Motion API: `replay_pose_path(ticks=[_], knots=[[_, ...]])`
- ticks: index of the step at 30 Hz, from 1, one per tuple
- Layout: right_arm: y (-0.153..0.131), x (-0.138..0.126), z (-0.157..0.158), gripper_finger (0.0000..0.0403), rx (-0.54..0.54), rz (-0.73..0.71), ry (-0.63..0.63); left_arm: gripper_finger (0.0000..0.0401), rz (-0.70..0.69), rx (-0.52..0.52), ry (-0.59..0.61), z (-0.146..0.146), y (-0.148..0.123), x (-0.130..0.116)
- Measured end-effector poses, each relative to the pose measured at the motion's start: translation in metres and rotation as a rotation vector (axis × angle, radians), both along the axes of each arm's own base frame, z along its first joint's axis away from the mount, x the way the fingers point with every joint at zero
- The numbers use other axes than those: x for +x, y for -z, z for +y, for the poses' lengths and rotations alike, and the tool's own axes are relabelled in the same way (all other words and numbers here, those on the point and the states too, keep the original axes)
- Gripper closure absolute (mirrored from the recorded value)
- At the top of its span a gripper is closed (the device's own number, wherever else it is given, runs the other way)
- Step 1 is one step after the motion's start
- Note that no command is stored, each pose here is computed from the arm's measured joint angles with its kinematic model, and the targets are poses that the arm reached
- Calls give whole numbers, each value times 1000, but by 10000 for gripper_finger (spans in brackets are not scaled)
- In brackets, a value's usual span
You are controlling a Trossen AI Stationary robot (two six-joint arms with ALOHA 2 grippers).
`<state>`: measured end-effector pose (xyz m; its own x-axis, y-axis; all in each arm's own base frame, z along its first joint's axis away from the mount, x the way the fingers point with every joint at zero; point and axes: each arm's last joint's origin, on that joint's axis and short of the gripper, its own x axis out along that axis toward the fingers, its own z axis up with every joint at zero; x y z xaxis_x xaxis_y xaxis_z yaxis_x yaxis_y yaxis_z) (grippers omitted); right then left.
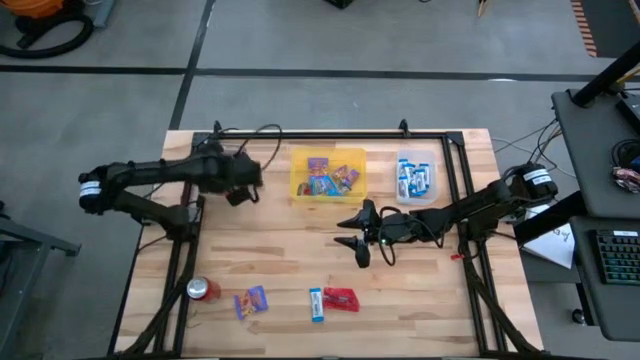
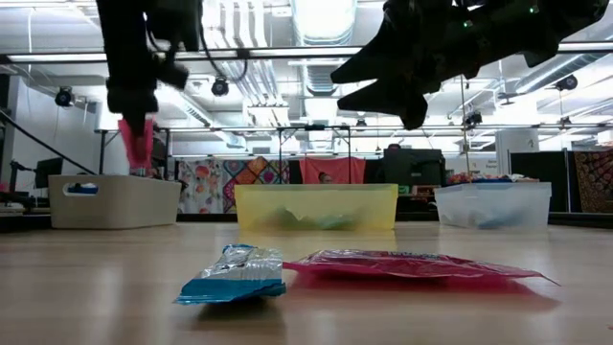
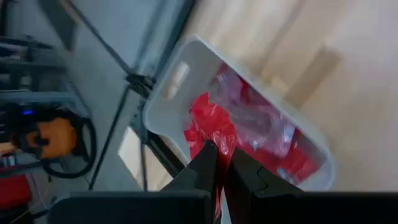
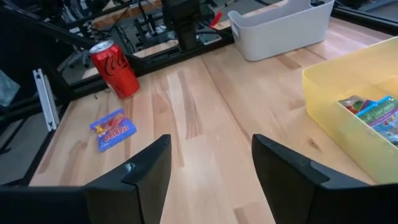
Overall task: Sort candy
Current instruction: Put the red gummy into the gray bin, then put the white chocolate into the transparent bin
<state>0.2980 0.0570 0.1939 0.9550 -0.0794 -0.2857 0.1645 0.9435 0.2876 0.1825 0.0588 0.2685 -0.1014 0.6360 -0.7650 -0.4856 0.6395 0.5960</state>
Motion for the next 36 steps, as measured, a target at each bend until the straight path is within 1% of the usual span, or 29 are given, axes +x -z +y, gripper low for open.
replay_pose_path(ticks=[4, 5, 8, 11, 15, 20, 23, 26, 29, 32, 36], knots=[[0, 0, 1, 192, 3, -3, -1, 401, 48, -161, 31, 28, 19, -7], [0, 0, 1, 192, 7, -3, 0, 401, 49, -184, 32, 34, 24, -9], [0, 0, 1, 192, 8, 0, 0, 399, 57, -199, 3, 51, 35, -15], [0, 0, 1, 192, 8, -1, 1, 383, 48, -225, -31, 59, 37, -19], [0, 0, 1, 193, 8, -3, 1, 346, 47, -229, -27, 59, 37, -19], [0, 0, 1, 193, 22, -6, 6, 286, 39, -241, -28, 58, 37, -19], [0, 0, 1, 193, 60, -8, 16, 254, 1, -289, -32, 56, 37, -17], [0, 0, 2, 193, 88, -8, 3, 229, -46, -378, -3, 51, 38, -14], [0, -1, 6, 193, 119, -7, -14, 213, -45, -447, 18, 44, 39, -14], [0, -1, 10, 193, 127, -7, -25, 204, -26, -459, 7, 40, 39, -15], [-3, -1, 18, 193, 133, -18, -49, 202, -51, -451, -25, 36, 38, -14]])
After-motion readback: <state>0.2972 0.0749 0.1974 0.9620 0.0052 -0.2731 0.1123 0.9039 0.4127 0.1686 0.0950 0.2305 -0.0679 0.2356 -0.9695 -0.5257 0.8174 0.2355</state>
